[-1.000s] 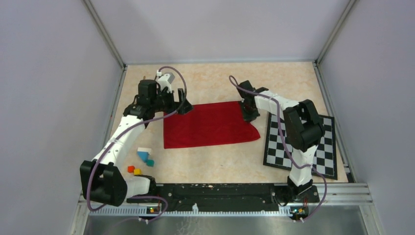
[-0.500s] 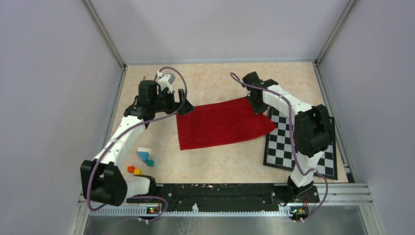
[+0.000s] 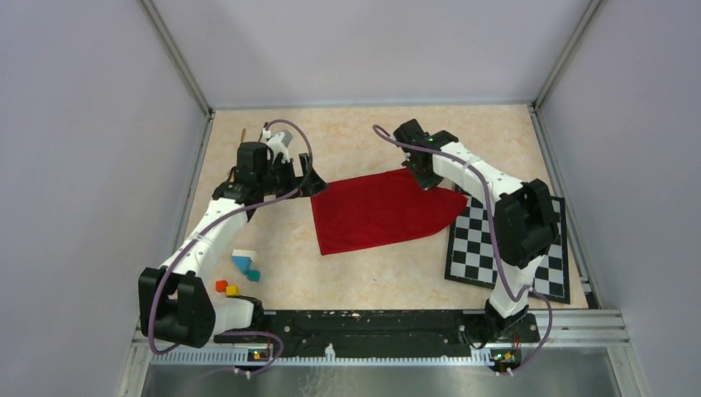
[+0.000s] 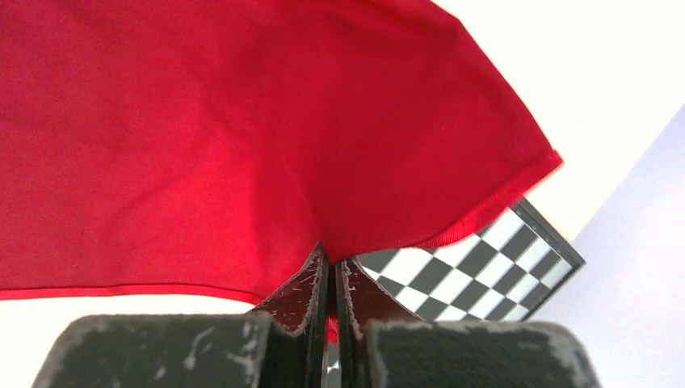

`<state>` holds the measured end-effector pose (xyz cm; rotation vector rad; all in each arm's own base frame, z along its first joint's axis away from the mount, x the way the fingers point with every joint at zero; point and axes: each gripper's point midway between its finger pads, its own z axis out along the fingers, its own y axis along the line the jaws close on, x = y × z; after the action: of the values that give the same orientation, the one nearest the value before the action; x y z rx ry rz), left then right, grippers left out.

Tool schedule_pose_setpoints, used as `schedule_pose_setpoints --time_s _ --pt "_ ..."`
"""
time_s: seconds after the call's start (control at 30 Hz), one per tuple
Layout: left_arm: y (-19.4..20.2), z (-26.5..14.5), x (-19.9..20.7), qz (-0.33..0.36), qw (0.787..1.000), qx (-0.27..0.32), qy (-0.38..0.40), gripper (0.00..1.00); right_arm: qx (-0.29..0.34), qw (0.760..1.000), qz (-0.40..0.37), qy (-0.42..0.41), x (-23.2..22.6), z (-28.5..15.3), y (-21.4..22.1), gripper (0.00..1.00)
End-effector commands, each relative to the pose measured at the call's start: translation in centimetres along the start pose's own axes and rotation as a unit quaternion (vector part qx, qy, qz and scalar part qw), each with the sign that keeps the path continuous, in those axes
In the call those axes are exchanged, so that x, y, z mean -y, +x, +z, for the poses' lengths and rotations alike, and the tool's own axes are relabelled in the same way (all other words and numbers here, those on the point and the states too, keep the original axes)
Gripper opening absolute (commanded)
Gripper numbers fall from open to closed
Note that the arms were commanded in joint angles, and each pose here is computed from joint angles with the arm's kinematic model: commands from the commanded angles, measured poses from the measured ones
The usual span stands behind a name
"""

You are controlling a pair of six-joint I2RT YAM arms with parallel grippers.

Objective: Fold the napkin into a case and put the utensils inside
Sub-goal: Fold the rectangle-folded napkin at the center of the board.

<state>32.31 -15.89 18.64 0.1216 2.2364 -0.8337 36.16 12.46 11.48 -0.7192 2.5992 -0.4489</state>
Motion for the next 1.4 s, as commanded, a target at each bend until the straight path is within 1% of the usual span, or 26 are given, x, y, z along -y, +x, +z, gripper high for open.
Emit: schedule_pose_setpoints --time_s 0.0,0.13,0.23,0.37,0.5,0.57,0.63,0.73,0.77,0.8,0.93,1.0,1.13,1.27,1.37 --pt "2.4 0.2 -1.3 -0.102 0.995 -0.003 -0.015 0.98 0.026 0.998 -0.006 -0.048 -4.5 -2.1 -2.8 0.00" --pt "3.7 0.2 -1.6 -0.141 0.990 0.007 -0.008 0.98 0.042 0.993 -0.008 -0.109 -9.6 -3.3 -4.5 0.00" --pt "3.9 0.0 -2.0 -0.142 0.990 0.012 -0.016 0.98 0.051 0.984 -0.018 -0.172 -13.9 -4.1 -5.3 0.00" --pt "4.0 -0.6 -2.9 -0.139 0.989 0.021 -0.044 0.98 0.065 0.972 -0.025 -0.223 -17.8 -4.9 -6.6 0.00" --pt "5.0 -0.4 -4.6 -0.166 0.982 0.022 -0.083 0.97 0.078 0.959 -0.024 -0.271 -20.9 -5.7 -8.1 0.00" --pt "6.0 0.0 -5.4 -0.178 0.980 0.017 -0.092 0.93 0.079 0.954 -0.024 -0.290 -22.2 -6.0 -8.6 0.00" --pt "7.0 0.5 -6.1 -0.190 0.976 0.006 -0.103 0.85 0.078 0.951 -0.021 -0.300 -23.0 -6.3 -9.0 0.00" --pt "8.3 1.5 -7.0 -0.197 0.974 -0.007 -0.108 0.78 0.078 0.950 -0.013 -0.302 -23.3 -6.3 -9.2 0.00" --pt "8.6 1.8 -7.0 -0.200 0.974 -0.013 -0.104 0.72 0.079 0.951 -0.011 -0.300 -23.2 -6.3 -9.3 0.00" --pt "8.9 2.1 -7.1 -0.202 0.974 -0.022 -0.101 0.68 0.079 0.952 -0.010 -0.296 -23.0 -6.3 -9.2 0.00" --pt "9.6 2.9 -6.9 -0.213 0.972 -0.037 -0.092 0.64 0.076 0.961 0.000 -0.264 -20.7 -6.0 -8.5 0.00" --pt "9.4 2.8 -6.3 -0.210 0.974 -0.032 -0.078 0.64 0.073 0.964 0.011 -0.257 -18.9 -5.9 -7.7 0.00" --pt "7.7 1.9 -4.4 -0.191 0.981 -0.006 -0.042 0.69 0.053 0.972 0.050 -0.226 -13.8 -4.9 -4.5 0.00" --pt "6.6 1.7 -3.0 -0.192 0.981 -0.006 -0.013 0.71 0.032 0.971 0.116 -0.208 -8.1 -3.4 -1.2 0.00" --pt "6.0 2.2 -2.6 -0.197 0.980 -0.011 0.001 0.71 0.032 0.964 0.161 -0.210 -5.3 -2.3 0.3 0.00"
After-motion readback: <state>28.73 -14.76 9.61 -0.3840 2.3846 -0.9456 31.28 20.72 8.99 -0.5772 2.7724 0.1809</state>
